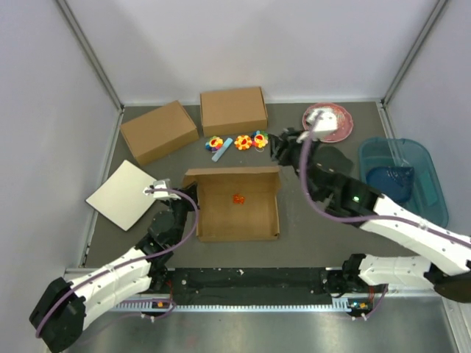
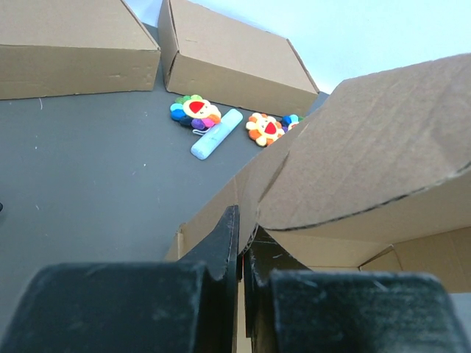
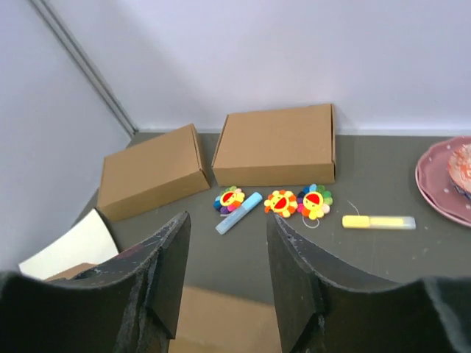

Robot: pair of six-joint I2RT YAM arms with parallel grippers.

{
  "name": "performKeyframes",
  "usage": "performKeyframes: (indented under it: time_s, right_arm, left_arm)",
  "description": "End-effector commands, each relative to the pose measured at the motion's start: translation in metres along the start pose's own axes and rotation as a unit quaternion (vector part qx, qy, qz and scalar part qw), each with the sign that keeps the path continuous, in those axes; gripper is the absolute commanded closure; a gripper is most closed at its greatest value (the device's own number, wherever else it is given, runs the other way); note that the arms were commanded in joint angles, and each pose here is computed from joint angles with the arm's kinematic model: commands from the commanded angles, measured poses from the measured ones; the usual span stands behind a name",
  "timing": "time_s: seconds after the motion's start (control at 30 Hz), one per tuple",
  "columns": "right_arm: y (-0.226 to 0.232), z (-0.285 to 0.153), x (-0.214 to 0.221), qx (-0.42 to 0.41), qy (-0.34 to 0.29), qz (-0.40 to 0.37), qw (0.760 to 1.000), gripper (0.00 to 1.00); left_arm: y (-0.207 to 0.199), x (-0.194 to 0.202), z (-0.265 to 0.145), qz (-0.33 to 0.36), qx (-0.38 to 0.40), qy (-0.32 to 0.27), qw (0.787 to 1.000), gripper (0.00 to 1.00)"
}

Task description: Fold the paper box

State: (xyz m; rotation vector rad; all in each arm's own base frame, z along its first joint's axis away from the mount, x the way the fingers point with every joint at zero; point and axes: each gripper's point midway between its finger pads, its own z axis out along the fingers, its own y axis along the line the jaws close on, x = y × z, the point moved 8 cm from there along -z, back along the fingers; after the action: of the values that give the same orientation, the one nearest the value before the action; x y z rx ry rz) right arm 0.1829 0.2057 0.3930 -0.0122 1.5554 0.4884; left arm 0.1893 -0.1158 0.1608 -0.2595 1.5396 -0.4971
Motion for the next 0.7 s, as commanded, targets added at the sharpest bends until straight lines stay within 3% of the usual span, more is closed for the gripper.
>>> performKeyframes:
  time_s: [0.0, 0.27, 0.37, 0.47, 0.53, 0.67]
  right_arm:
    - [0.036, 0.038, 0.030, -0.032, 0.044, -0.083, 0.995, 0.52]
    - [0.056, 0.080, 0.097, -0.032, 0.128, -0.124, 0.983, 0.46]
    - [0.052, 0.081, 0.121, -0.027, 0.157, -0.127, 0.979, 0.45]
    - [0.045, 0.076, 0.139, -0.024, 0.178, -0.118, 0.977, 0.45]
    - [0.039, 0.069, 0.147, -0.022, 0.187, -0.114, 0.975, 0.45]
    - [0.030, 0.062, 0.159, -0.016, 0.194, -0.104, 0.975, 0.45]
  left_arm:
    - [0.013, 0.029, -0.007, 0.045, -0.009, 0.069, 0.997, 1.00]
    - [0.014, 0.031, -0.010, 0.052, -0.003, 0.078, 0.996, 1.00]
    - [0.012, 0.029, -0.011, 0.054, 0.004, 0.079, 0.995, 0.95]
    - [0.009, 0.027, -0.011, 0.057, 0.009, 0.086, 0.995, 0.80]
    - [0.010, 0.028, -0.012, 0.063, 0.002, 0.100, 0.993, 0.65]
    - [0.005, 0.019, -0.014, 0.068, 0.001, 0.117, 0.991, 0.56]
